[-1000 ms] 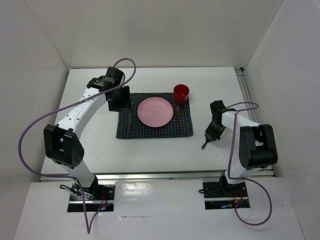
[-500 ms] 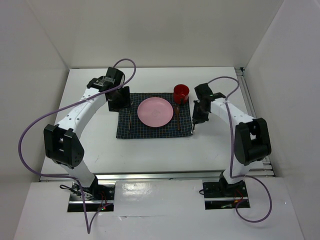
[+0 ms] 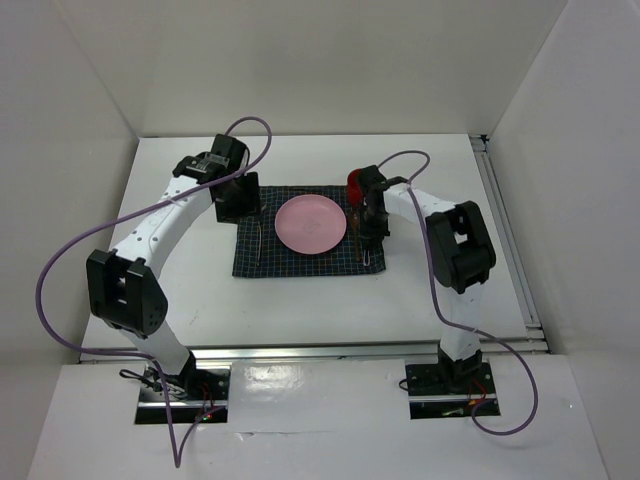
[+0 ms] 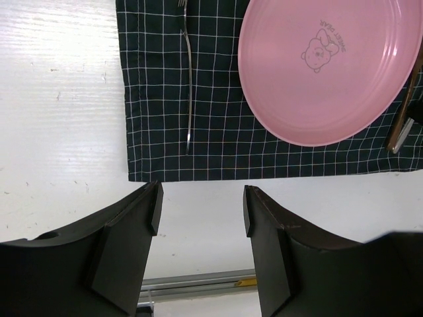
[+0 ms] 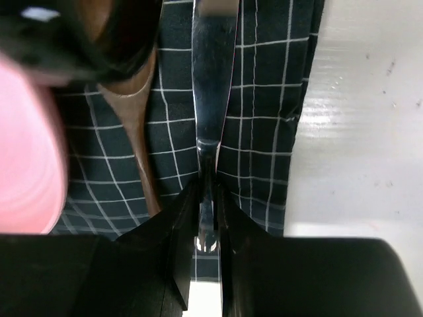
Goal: Set the dinner table for one person
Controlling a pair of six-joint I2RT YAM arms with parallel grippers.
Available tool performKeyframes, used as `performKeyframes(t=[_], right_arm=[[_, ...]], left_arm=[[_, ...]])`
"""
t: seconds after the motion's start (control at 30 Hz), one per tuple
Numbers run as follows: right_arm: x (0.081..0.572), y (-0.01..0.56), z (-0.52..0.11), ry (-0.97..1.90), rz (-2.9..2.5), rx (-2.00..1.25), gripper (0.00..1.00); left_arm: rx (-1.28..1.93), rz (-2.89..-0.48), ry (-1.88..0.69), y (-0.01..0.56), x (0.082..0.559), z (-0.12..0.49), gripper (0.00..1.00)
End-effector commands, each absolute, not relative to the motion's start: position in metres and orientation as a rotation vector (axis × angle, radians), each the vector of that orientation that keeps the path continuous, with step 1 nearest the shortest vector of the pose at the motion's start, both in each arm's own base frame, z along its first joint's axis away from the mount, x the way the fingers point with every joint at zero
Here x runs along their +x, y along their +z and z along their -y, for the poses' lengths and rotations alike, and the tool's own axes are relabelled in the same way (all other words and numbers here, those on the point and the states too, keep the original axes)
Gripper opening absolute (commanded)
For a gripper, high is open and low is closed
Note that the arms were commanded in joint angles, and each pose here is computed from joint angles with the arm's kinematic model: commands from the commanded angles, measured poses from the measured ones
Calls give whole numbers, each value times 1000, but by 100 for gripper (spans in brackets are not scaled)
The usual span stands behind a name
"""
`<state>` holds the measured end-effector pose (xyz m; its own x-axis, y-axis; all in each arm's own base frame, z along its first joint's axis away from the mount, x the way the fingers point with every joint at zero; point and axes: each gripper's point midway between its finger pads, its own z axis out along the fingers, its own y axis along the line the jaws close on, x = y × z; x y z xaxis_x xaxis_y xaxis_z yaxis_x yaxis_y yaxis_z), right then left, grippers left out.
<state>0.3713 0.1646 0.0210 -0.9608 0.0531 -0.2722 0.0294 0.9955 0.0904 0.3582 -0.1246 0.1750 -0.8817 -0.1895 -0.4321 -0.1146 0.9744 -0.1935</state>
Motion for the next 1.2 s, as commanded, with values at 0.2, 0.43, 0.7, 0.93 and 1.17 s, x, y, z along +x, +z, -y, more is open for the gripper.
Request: performKeyframes(t=[0.2, 0.43, 0.7, 0.93, 1.17], right_arm=[[389, 32, -164, 52, -2803, 32, 28], [384, 79, -150, -4, -2738, 98, 43], [347, 145, -57, -101, -2536, 476, 100], [297, 167, 11, -220, -2340, 873, 100], [267, 176, 10, -117, -2252, 840, 97]], left_arm=[[-220, -2597, -233, 197, 360, 120, 68], [-214, -2602, -255, 197, 361, 124, 68], [-210, -2595, -271, 200, 362, 126, 67], [-219, -2519, -335, 219, 364, 131, 67], [-213, -2499, -355, 228, 357, 131, 67]])
